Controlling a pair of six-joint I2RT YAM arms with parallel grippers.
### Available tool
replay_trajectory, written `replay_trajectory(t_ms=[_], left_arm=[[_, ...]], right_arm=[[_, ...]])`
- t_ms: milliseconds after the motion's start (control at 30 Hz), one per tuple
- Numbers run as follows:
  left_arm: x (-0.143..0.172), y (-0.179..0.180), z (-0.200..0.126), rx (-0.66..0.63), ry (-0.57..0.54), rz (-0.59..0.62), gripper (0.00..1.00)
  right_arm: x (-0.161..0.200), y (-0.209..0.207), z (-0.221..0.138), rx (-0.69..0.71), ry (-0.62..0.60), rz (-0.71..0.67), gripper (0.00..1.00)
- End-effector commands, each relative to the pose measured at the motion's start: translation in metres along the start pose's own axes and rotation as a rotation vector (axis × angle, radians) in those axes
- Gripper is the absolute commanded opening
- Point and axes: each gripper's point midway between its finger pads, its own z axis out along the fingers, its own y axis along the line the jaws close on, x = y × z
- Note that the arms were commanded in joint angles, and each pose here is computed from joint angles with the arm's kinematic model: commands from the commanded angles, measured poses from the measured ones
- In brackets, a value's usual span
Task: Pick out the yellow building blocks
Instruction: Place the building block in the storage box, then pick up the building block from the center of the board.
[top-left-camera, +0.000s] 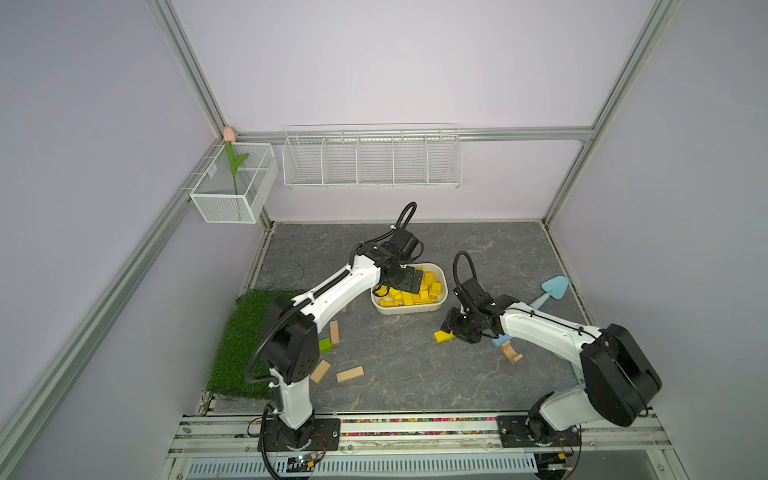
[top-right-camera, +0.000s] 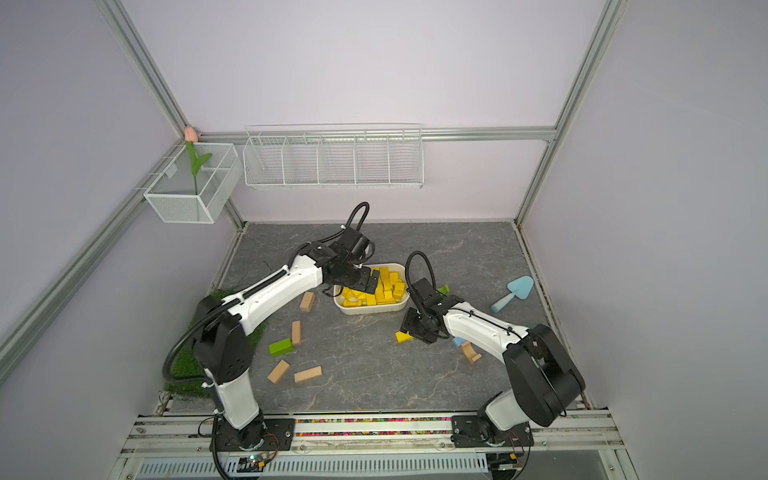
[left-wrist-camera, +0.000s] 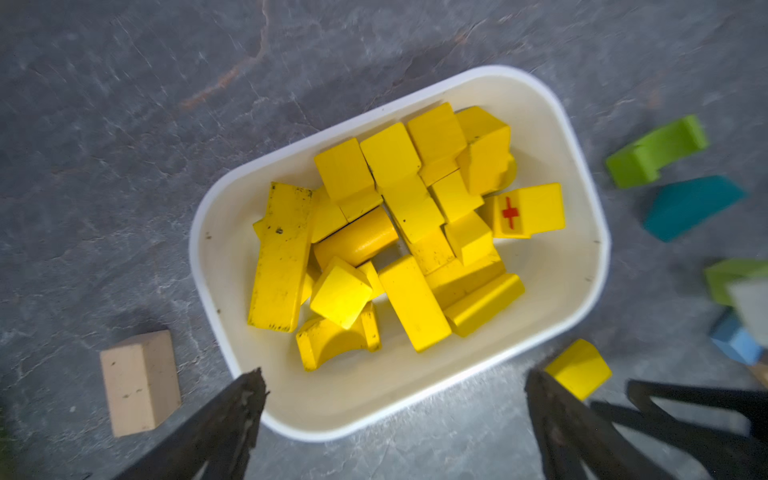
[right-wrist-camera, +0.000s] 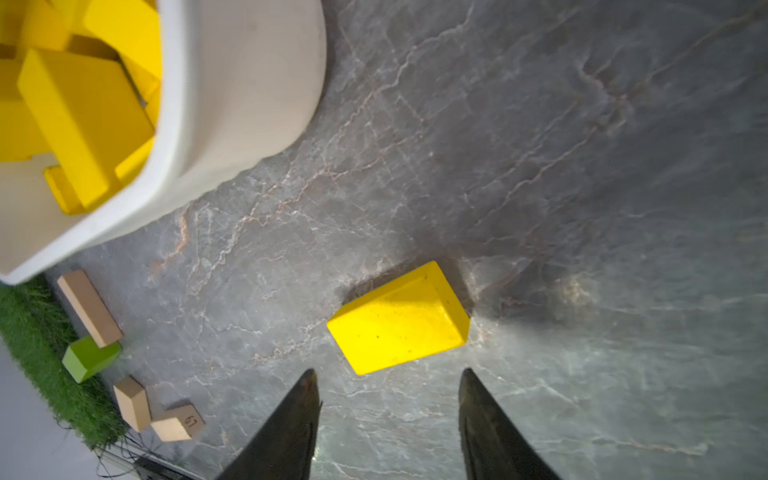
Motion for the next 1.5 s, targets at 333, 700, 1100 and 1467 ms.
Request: replay_trajectory(t_ms=[333,700,1100,1467], left_arm=[[0.062,0.033,-0.112,0.172,-0.452,-0.158,1.0],[0.113,0.083,-0.156,0.111,-0.654,-0.26,1.0],[0.12,0.089,-0.218,0.167,-0.748,-0.285,0.99],[0.11,0.104,-0.244,0.078,-0.797,-0.282,1.0]], right_arm=[[-0.007,-0.027,-0.007,0.325,0.038,0.258,0.54],[0.006,-0.024,0.032,0.297,0.119,0.316,0.53],[0.018,-0.024,0.046,0.322,0.127,0.27,0.31],[-0.043,0.057,-0.06,0.116,-0.13,0.047,0.28]])
